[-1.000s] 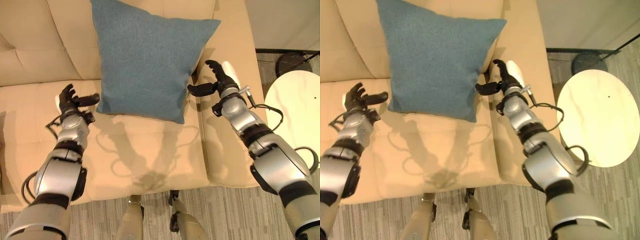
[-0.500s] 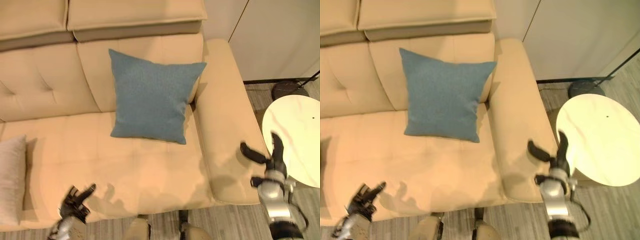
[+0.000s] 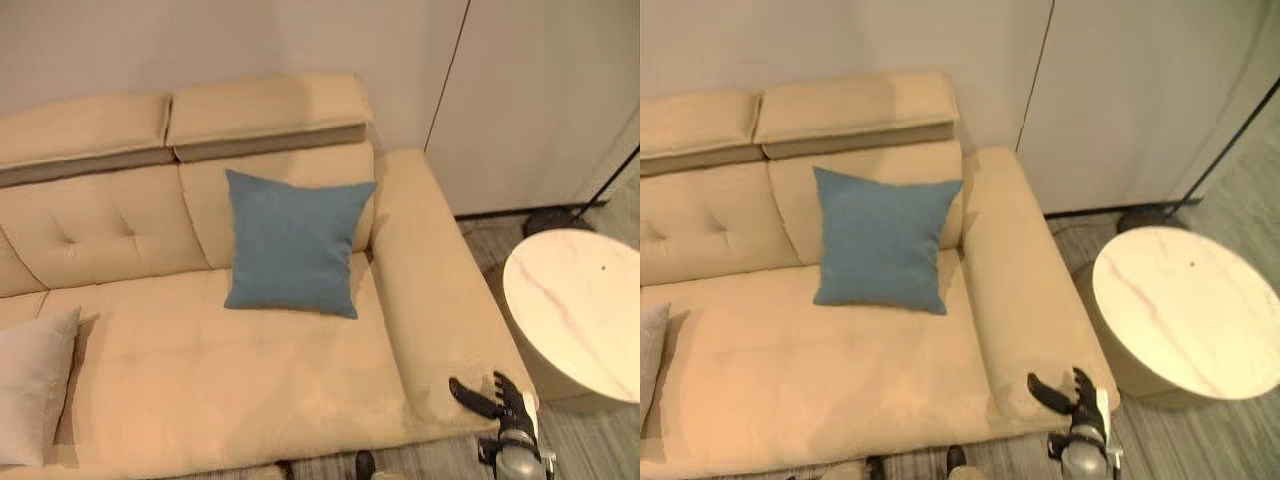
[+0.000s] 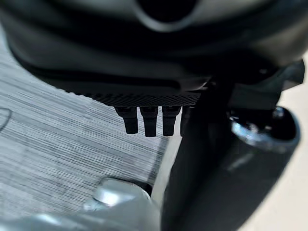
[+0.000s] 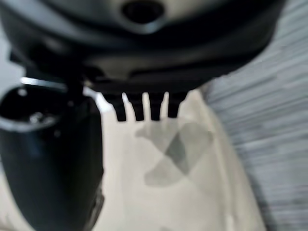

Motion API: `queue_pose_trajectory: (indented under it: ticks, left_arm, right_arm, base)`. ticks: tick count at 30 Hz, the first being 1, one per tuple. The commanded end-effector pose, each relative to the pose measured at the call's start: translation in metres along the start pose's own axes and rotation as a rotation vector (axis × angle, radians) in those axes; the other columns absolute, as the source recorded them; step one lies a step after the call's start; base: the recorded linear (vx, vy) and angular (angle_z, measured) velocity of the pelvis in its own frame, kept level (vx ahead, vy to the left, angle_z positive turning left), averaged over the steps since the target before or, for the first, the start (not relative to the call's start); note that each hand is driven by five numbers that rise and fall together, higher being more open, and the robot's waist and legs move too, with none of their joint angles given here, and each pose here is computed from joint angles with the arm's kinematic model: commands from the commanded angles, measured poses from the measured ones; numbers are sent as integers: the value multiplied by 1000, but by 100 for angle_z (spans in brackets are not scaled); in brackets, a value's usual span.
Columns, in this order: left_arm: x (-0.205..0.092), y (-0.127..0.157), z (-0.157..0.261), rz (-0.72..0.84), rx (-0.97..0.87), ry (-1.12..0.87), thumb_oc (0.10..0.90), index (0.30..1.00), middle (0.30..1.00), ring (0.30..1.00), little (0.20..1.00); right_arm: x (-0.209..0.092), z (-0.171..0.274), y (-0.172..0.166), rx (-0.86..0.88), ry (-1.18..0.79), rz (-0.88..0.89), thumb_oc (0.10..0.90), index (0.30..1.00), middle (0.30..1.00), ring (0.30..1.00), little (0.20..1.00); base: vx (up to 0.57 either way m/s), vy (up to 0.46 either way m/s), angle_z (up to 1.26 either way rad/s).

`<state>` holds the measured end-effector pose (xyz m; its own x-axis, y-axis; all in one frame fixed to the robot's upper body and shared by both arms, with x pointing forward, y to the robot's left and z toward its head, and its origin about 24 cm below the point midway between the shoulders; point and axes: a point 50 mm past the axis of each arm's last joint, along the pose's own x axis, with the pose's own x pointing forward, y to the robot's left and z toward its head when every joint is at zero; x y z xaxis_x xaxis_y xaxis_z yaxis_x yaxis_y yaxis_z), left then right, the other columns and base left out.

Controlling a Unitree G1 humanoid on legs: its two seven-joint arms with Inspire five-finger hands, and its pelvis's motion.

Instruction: Pick up all the scattered cushions and arrange them neatly on the sofa.

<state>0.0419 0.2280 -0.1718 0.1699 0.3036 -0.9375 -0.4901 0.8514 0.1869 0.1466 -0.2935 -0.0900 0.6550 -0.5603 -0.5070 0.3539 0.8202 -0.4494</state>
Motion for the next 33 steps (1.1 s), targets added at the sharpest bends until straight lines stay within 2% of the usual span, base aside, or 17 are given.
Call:
queue_pose_trajectory:
  ticks: [1, 4, 5, 6, 9, 11, 12, 16, 20, 23, 27, 30, 33]
  left_arm:
    - [-2, -16, -3, -52, 153, -29, 800, 900, 900, 900, 900]
    - [-3, -32, 17, -91, 209, -123, 800, 900, 900, 900, 900]
    - [-5, -49, 40, -133, 239, -221, 800, 900, 900, 900, 900]
    - [-6, -49, 44, -139, 266, -250, 800, 900, 900, 900, 900]
    - [-6, -48, 53, -126, 343, -279, 800, 900, 900, 900, 900]
    - [-1, -27, 48, -54, 467, -226, 800, 900, 900, 900, 900]
    - [0, -17, 42, -33, 472, -194, 800, 900, 900, 900, 900]
    - [1, 25, 11, 81, 421, -45, 800, 900, 900, 900, 900]
    - [1, 34, 14, 113, 350, -43, 800, 900, 900, 900, 900]
    - [2, 29, 24, 104, 302, -87, 800, 900, 900, 900, 900]
    - [2, 8, 39, 54, 254, -147, 800, 900, 900, 900, 900]
    - [1, -4, 43, 29, 169, -167, 800, 900, 900, 900, 900]
    - [1, -10, 41, 8, 109, -163, 800, 900, 900, 900, 900]
  right_arm:
    - [12, 41, -2, 57, -157, -3, 800, 900, 900, 900, 900]
    - [11, 45, 2, 67, -169, 7, 800, 900, 900, 900, 900]
    - [11, 50, 7, 81, -183, 10, 800, 900, 900, 900, 900]
    - [9, 50, 11, 78, -186, 19, 800, 900, 900, 900, 900]
    - [6, 54, 21, 68, -201, 51, 800, 900, 900, 900, 900]
    - [4, 56, 38, 72, -202, 103, 800, 900, 900, 900, 900]
    - [3, 50, 40, 63, -184, 109, 800, 900, 900, 900, 900]
    - [-3, 28, 51, 27, -104, 165, 800, 900, 900, 900, 900]
    - [-5, 20, 57, 14, -63, 202, 800, 900, 900, 900, 900]
    - [0, 28, 57, -14, -90, 208, 800, 900, 900, 900, 900]
    - [3, 52, 64, -68, -195, 246, 800, 900, 900, 900, 900]
    - [7, 54, 58, -179, -220, 247, 800, 900, 900, 900, 900]
    - [4, 44, 55, -201, -200, 257, 800, 900, 900, 900, 900]
  base:
    - [-678, 376, 38]
    - [-517, 292, 57]
    - [-629, 408, 65]
    - [-773, 484, 66]
    - [-450, 206, 22]
    - [-961, 290, 5]
    - [-826, 242, -38]
    - [-483, 95, -29]
    - [-381, -50, -8]
    - [-452, -105, -4]
    - [-507, -154, 40]
    - [-533, -96, 30]
    - [-470, 4, 61]
